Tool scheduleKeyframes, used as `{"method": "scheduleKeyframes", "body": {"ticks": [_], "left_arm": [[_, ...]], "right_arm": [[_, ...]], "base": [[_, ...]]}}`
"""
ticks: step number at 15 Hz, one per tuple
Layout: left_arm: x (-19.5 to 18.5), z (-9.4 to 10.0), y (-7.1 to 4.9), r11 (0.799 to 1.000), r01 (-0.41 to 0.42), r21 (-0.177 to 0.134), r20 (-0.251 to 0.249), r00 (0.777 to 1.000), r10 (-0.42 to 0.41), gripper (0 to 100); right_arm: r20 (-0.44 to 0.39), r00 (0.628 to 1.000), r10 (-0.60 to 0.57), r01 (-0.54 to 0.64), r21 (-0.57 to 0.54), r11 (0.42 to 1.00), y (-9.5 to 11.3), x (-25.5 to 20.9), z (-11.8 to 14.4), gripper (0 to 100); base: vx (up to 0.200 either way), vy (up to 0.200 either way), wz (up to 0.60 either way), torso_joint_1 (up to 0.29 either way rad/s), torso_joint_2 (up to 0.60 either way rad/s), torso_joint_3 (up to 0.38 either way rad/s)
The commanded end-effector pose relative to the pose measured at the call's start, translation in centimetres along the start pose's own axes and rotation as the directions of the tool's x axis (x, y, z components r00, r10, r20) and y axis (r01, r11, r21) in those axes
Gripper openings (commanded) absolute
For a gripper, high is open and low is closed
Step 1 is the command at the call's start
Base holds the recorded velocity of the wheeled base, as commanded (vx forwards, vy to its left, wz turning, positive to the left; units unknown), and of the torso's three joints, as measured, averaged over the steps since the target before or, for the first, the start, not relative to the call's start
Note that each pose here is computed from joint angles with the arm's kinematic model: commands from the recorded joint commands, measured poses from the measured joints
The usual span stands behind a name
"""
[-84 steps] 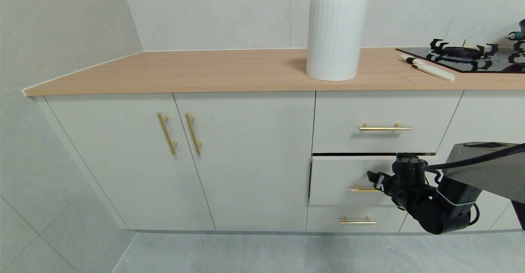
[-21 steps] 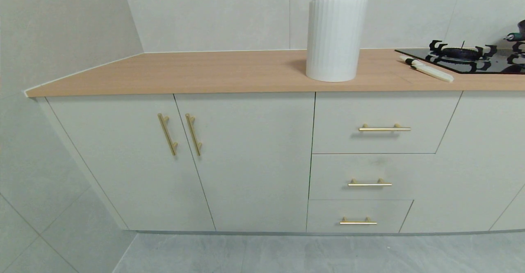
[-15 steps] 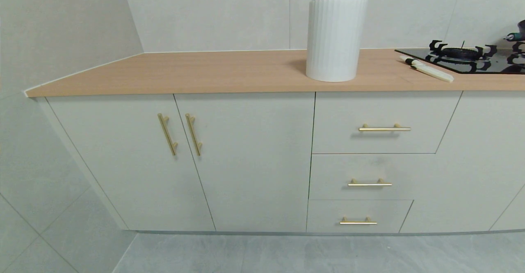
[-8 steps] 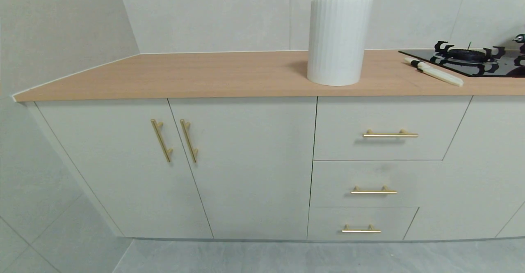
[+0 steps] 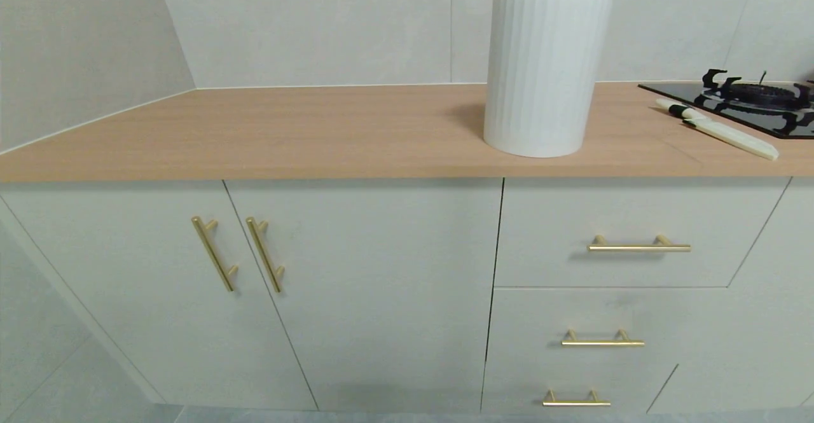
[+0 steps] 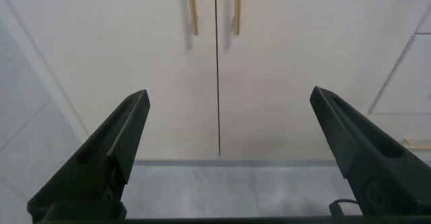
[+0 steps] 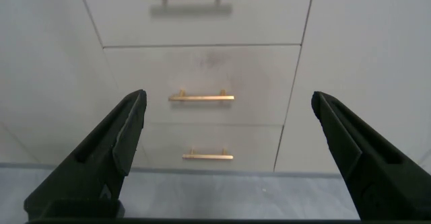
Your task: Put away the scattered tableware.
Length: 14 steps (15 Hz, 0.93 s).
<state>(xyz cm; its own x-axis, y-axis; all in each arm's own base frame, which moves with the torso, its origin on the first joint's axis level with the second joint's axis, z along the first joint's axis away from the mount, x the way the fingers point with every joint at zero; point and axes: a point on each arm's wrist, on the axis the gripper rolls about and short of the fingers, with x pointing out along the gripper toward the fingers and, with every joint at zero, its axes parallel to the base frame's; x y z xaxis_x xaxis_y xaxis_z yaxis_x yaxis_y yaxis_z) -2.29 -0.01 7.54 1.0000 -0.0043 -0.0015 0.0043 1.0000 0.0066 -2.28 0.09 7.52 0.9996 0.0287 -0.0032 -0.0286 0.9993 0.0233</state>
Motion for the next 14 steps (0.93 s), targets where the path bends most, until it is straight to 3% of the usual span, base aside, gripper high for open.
{"method": "scheduleKeyframes", "body": {"ticks": [1,2,12,14], "left_arm": [[0.01,-0.03,0.00,1.000,0.000,0.001,-0.002,1.000,0.000,100],[0.00,0.03,0.00,1.000,0.000,0.000,0.001,1.000,0.000,100],[0.00,0.02,0.00,1.000,0.000,0.003,0.000,1.000,0.000,100],[0.01,-0.01,0.00,1.000,0.000,0.006,0.000,1.000,0.000,100]], "right_arm": [[-0.001,1.000,0.000,0.000,0.000,1.000,0.00,0.01,0.00,100],[-0.001,1.000,0.000,0.000,0.000,1.000,0.00,0.01,0.00,100],[-0.001,1.000,0.000,0.000,0.000,1.000,0.00,0.01,0.00,100],[-0.001,1.000,0.000,0.000,0.000,1.000,0.00,0.01,0.00,100]], "base": [[0.200,0.000,0.00,0.007,0.00,0.007],[0.200,0.000,0.00,0.002,0.00,0.002],[0.000,0.000,0.00,0.000,0.00,0.000],[0.000,-0.200,0.00,0.002,0.00,0.002]]}}
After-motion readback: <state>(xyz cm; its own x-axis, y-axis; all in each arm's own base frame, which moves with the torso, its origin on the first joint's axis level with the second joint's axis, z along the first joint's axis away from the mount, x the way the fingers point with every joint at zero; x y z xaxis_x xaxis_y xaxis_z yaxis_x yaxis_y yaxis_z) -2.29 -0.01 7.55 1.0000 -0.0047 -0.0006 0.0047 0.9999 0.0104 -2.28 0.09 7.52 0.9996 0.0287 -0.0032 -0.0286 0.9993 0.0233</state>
